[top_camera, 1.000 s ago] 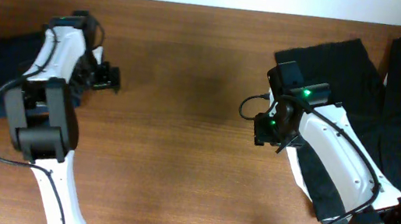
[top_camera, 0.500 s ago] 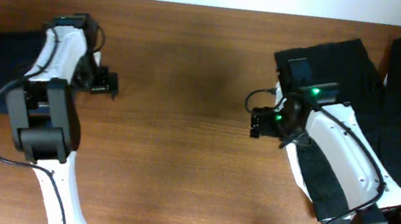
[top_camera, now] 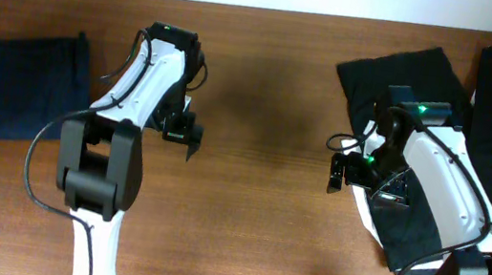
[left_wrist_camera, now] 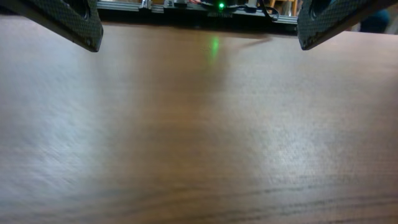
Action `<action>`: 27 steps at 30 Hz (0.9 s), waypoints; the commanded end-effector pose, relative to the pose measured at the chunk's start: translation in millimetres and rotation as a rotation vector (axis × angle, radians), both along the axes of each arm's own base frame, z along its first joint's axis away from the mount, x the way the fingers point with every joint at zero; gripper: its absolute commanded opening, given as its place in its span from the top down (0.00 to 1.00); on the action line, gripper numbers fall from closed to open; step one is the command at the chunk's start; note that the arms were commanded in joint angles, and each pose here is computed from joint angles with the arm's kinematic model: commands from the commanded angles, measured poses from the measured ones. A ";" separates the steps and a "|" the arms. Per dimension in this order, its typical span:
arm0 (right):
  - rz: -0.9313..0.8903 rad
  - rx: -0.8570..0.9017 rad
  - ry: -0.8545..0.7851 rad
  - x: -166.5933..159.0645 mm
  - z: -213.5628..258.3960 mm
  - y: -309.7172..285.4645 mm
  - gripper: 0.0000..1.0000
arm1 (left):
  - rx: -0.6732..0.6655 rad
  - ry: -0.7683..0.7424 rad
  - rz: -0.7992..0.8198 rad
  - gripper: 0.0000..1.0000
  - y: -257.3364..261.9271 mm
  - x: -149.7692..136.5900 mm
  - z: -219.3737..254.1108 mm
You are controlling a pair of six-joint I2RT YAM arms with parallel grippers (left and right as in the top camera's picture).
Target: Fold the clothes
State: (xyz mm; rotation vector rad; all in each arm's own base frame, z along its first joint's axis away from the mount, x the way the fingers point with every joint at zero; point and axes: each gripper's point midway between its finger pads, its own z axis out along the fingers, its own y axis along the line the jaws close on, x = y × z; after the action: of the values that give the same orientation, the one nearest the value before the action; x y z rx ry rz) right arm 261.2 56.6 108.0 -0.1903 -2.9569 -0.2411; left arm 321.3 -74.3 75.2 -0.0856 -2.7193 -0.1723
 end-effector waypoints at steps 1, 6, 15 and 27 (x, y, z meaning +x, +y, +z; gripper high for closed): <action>0.000 0.021 -0.124 -3.3 21.1 0.5 0.01 | -0.037 -0.169 -0.011 0.01 -14.8 -4.0 51.5; 0.019 0.031 -0.408 -20.9 62.4 -3.6 0.01 | -0.126 -0.498 -0.062 0.01 -22.7 -22.5 96.1; 0.009 -0.043 -0.912 -48.7 118.9 -24.6 0.01 | -0.184 -1.258 -0.073 0.01 21.3 -66.3 165.6; -0.008 -0.068 -1.001 -63.1 130.3 -31.5 0.02 | -0.067 -1.352 -0.031 0.01 50.9 -84.4 160.0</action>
State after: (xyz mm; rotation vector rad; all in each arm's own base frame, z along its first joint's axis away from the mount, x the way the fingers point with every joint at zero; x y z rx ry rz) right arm 197.3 29.0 241.2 -0.1002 -3.9577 -0.3553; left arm 237.7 -27.2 236.5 -0.0193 -4.0756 -0.1286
